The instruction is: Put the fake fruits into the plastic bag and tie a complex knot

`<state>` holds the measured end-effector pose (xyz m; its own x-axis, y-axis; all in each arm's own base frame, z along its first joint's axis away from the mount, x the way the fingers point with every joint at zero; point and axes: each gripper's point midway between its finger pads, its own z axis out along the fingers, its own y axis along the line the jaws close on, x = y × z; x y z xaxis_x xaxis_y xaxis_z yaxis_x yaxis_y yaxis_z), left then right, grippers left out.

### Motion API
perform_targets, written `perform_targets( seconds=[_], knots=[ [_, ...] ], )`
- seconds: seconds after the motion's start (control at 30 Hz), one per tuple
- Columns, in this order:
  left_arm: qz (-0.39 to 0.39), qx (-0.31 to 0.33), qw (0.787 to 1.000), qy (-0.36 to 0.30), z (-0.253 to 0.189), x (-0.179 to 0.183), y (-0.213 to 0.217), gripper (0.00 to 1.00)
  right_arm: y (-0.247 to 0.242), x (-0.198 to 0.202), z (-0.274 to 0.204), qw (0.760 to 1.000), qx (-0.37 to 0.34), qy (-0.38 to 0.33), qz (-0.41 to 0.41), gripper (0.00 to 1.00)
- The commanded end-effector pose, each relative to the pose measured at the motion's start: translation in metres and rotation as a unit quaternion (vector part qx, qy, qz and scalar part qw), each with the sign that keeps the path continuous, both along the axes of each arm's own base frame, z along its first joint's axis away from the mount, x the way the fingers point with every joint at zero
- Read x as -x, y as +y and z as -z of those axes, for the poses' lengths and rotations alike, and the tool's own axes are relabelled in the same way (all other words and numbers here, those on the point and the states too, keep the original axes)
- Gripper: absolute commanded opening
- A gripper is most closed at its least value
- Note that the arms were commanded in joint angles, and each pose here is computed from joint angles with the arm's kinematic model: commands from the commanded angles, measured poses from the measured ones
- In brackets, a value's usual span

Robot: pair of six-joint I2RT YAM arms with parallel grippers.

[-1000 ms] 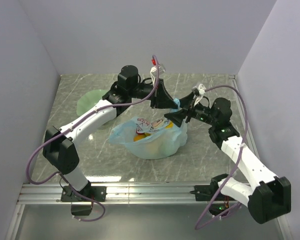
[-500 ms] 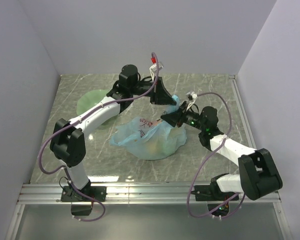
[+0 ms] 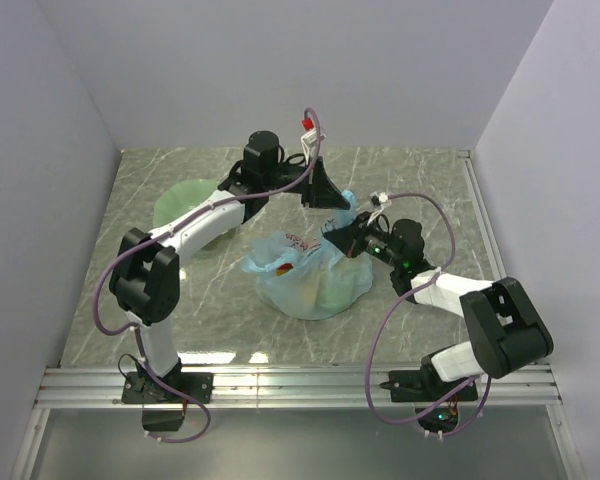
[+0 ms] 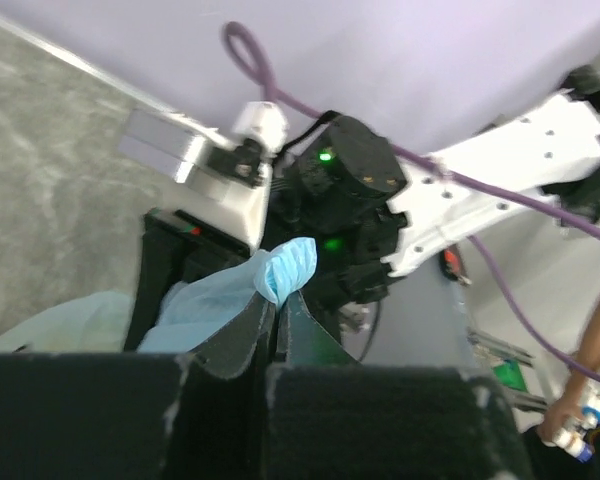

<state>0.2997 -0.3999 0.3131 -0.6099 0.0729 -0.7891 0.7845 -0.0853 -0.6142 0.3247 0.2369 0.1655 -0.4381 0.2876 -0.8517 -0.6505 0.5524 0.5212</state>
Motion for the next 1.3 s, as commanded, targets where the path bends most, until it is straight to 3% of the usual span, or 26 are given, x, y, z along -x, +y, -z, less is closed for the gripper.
perform_targets(
  seconds=[0.0, 0.03, 0.1, 0.13, 0.2, 0.27, 0.37, 0.53, 0.7, 0.77, 0.87, 1.07, 1.27],
  knots=[
    [-0.031, 0.03, 0.993, -0.109, -0.053, -0.014, 0.011, 0.02, -0.015, 0.01, 0.064, 0.991, 0.07, 0.109, 0.027, 0.0],
    [-0.056, 0.001, 0.994, -0.092, -0.042, -0.023, 0.013, 0.08, -0.021, 0.008, 0.069, 0.989, 0.081, 0.117, 0.042, 0.0],
    [-0.083, -0.015, 0.988, -0.127, -0.04, -0.035, 0.022, 0.18, -0.029, 0.012, 0.084, 0.982, 0.109, 0.144, 0.057, 0.0],
    [-0.104, -0.027, 0.986, -0.128, -0.037, -0.043, 0.03, 0.27, -0.036, 0.009, 0.09, 0.978, 0.122, 0.153, 0.079, 0.0],
    [-0.111, -0.038, 0.985, -0.127, -0.034, -0.039, 0.045, 0.37, -0.044, 0.01, 0.104, 0.967, 0.137, 0.195, 0.094, 0.0],
    [-0.109, -0.038, 0.984, -0.138, -0.043, -0.03, 0.068, 0.55, -0.043, 0.005, 0.1, 0.965, 0.133, 0.207, 0.089, 0.0],
    [-0.098, -0.044, 0.971, -0.212, -0.064, -0.014, 0.096, 0.83, -0.036, 0.004, 0.086, 0.968, 0.123, 0.207, 0.076, 0.0],
    [-0.059, -0.085, 0.962, -0.252, -0.066, 0.027, 0.124, 0.98, -0.024, 0.005, 0.066, 0.974, 0.123, 0.185, 0.052, 0.0],
    [-0.04, -0.064, 0.966, -0.247, -0.074, 0.052, 0.119, 0.99, -0.018, 0.01, 0.063, 0.976, 0.143, 0.161, 0.032, 0.0],
    [-0.016, -0.056, 0.96, -0.272, -0.072, 0.07, 0.104, 0.99, -0.014, 0.014, 0.061, 0.977, 0.154, 0.145, 0.02, 0.0],
    [0.017, -0.066, 0.941, -0.333, -0.064, 0.083, 0.079, 0.99, -0.012, 0.015, 0.06, 0.977, 0.165, 0.133, 0.015, 0.0],
    [0.098, -0.105, 0.916, -0.375, -0.038, 0.094, 0.053, 0.99, -0.011, 0.013, 0.056, 0.978, 0.17, 0.119, 0.01, 0.0],
    [0.157, -0.13, 0.911, -0.357, -0.011, 0.105, 0.042, 0.89, -0.012, 0.01, 0.053, 0.978, 0.177, 0.107, 0.009, 0.0]
  ],
)
